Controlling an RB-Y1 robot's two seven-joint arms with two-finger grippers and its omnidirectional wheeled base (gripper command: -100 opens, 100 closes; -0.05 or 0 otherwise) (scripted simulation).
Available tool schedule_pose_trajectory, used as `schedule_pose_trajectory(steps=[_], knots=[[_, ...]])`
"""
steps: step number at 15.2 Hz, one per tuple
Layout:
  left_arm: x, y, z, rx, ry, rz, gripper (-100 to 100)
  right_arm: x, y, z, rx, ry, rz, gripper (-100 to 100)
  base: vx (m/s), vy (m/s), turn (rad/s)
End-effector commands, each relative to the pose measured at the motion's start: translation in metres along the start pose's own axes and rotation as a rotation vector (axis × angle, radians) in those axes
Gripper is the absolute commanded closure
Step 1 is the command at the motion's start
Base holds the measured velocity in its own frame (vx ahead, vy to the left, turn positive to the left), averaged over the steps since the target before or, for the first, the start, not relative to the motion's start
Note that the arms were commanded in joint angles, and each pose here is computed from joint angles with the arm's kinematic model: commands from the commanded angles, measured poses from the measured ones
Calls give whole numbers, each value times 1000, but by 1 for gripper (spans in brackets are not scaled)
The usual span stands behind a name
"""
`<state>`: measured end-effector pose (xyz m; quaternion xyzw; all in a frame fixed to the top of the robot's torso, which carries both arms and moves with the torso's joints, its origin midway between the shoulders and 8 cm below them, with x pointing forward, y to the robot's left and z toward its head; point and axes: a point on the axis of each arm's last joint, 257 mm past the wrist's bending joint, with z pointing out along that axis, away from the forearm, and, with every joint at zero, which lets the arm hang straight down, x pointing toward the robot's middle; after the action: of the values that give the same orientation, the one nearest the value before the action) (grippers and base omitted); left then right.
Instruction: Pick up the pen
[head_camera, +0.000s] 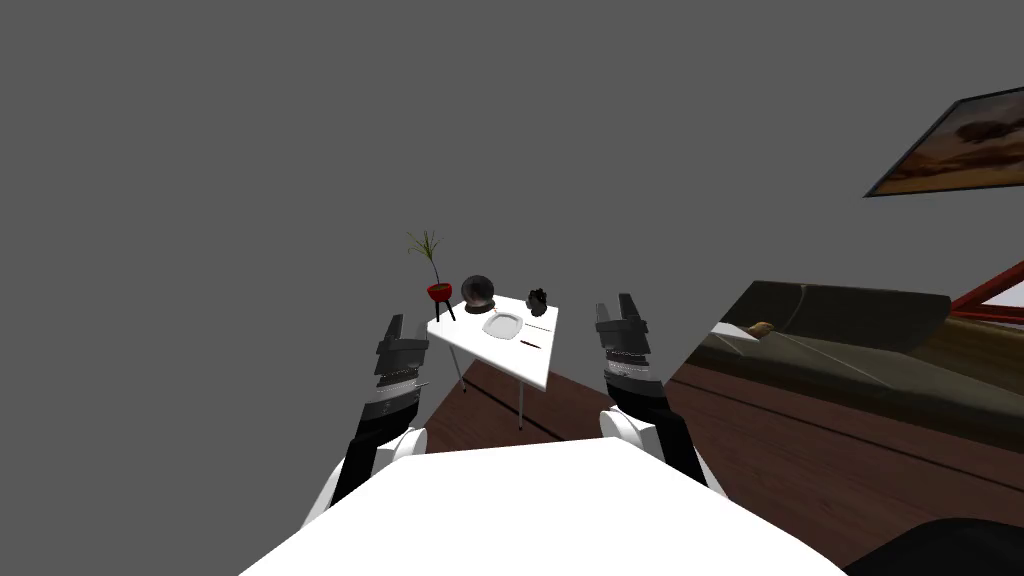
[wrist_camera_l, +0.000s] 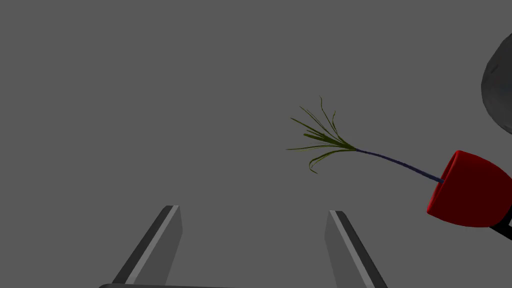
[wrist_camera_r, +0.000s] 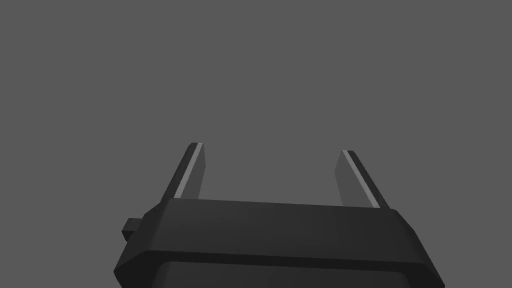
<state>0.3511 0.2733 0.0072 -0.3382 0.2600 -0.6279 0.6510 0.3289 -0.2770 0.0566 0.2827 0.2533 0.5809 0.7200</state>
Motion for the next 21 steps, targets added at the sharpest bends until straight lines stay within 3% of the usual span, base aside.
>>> schedule_pose_trajectory(steps=[1,7,10,12,13,15,16,18,19,21], knots=[[0,0,0,0,0,0,0,6,-5,-3,15,41,-11,-100,-3,7,27],[0,0,0,0,0,0,0,19,-25,-17,77,153,-41,-100,-13,22,60],[0,0,0,0,0,0,0,26,-45,-33,143,223,-58,-100,-13,27,73],[0,0,0,0,0,0,0,29,-46,-34,143,250,-67,-100,-9,24,59],[0,0,0,0,0,0,0,30,-57,-44,183,280,-74,-100,-8,25,91],[0,0,0,0,0,0,0,33,-58,-45,183,303,-81,-100,-7,23,53],[0,0,0,0,0,0,0,34,-70,-57,227,335,-89,-100,-5,26,88],[0,0,0,0,0,0,0,36,-70,-59,227,359,-97,-100,-7,23,63],[0,0,0,0,0,0,0,36,-83,-72,274,389,-104,-100,-6,26,97],[0,0,0,0,0,0,0,39,-83,-74,275,419,-113,-100,-6,25,70]])
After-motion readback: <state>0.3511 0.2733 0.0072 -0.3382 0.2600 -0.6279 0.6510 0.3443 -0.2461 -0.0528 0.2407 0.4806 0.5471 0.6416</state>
